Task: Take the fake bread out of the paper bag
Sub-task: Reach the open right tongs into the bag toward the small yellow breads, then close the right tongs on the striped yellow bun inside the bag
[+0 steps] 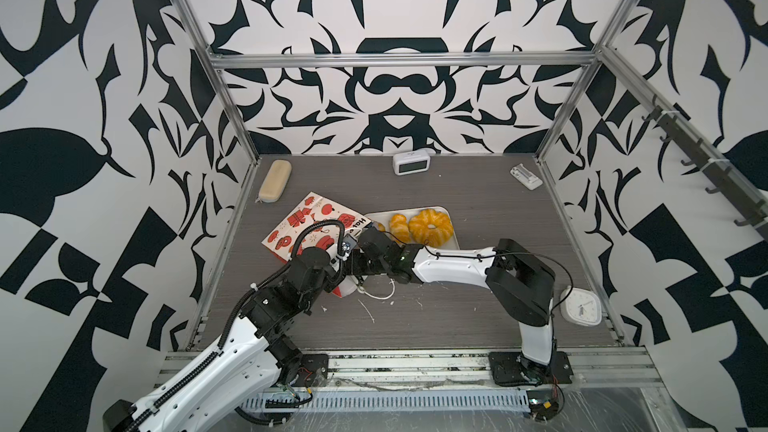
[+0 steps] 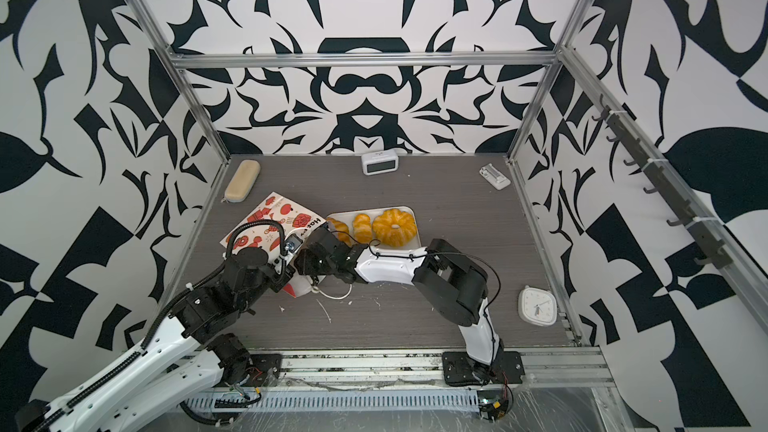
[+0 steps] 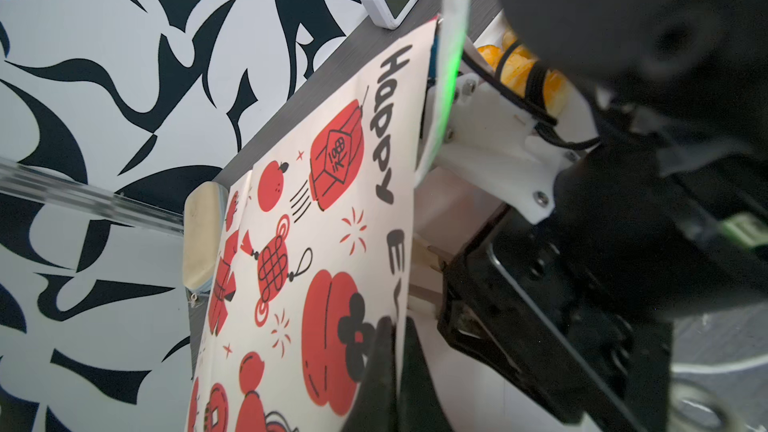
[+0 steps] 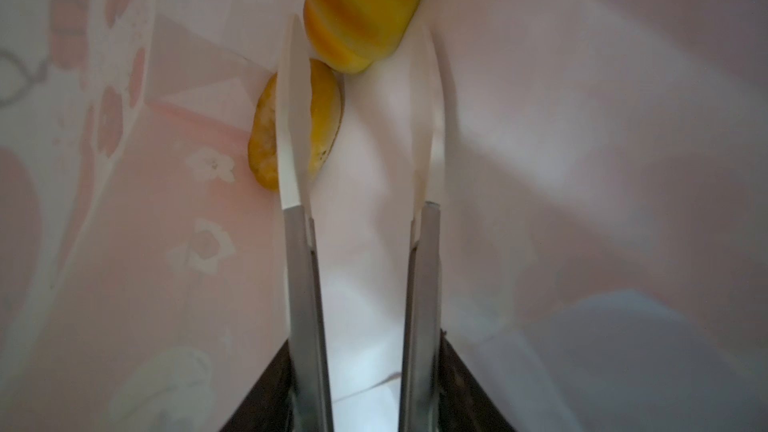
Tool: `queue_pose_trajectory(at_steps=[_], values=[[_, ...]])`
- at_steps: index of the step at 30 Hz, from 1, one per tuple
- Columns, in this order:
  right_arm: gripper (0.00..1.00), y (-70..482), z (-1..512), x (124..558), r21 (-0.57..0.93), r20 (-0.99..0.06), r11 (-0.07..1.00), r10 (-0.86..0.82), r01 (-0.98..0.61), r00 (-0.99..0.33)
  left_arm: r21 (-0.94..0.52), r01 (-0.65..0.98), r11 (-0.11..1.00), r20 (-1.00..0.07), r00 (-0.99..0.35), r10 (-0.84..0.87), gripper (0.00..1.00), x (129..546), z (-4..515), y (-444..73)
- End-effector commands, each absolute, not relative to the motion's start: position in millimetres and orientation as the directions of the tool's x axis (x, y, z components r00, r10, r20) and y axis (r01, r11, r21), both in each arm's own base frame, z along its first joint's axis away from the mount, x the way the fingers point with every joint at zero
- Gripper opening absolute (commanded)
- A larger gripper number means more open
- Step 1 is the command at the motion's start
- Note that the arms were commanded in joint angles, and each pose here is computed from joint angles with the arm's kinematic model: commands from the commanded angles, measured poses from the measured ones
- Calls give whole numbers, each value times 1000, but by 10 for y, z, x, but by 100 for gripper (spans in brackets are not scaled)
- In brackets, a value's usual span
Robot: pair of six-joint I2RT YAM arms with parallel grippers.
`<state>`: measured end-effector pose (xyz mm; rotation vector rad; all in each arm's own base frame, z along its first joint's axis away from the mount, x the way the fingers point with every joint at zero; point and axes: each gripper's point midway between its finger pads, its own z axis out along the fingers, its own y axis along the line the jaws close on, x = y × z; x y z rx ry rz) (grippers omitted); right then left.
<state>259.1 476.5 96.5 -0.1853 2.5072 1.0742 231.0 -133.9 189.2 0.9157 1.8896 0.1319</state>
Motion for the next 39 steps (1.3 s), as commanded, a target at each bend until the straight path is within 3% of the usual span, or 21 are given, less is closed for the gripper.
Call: queue_pose_trajectory(at_steps=[1,17,29,39], values=[[51,4835,1350,2870,699,-467,664,143,-265,-872,437,585,684,-732,-211,648,0,2246,1848,-1417],[49,5011,1342,2941,756,-410,616,184,-221,-893,427,594,682,-741,-203,640,0,2256,1873,-1467],[41,5073,1305,3022,770,-387,599,169,-217,-906,424,595,683,-741,-206,639,0,2244,1865,-1460],[24,5003,1312,2947,776,-380,584,131,-239,-915,433,584,687,-737,-210,642,0,2248,1861,-1427]])
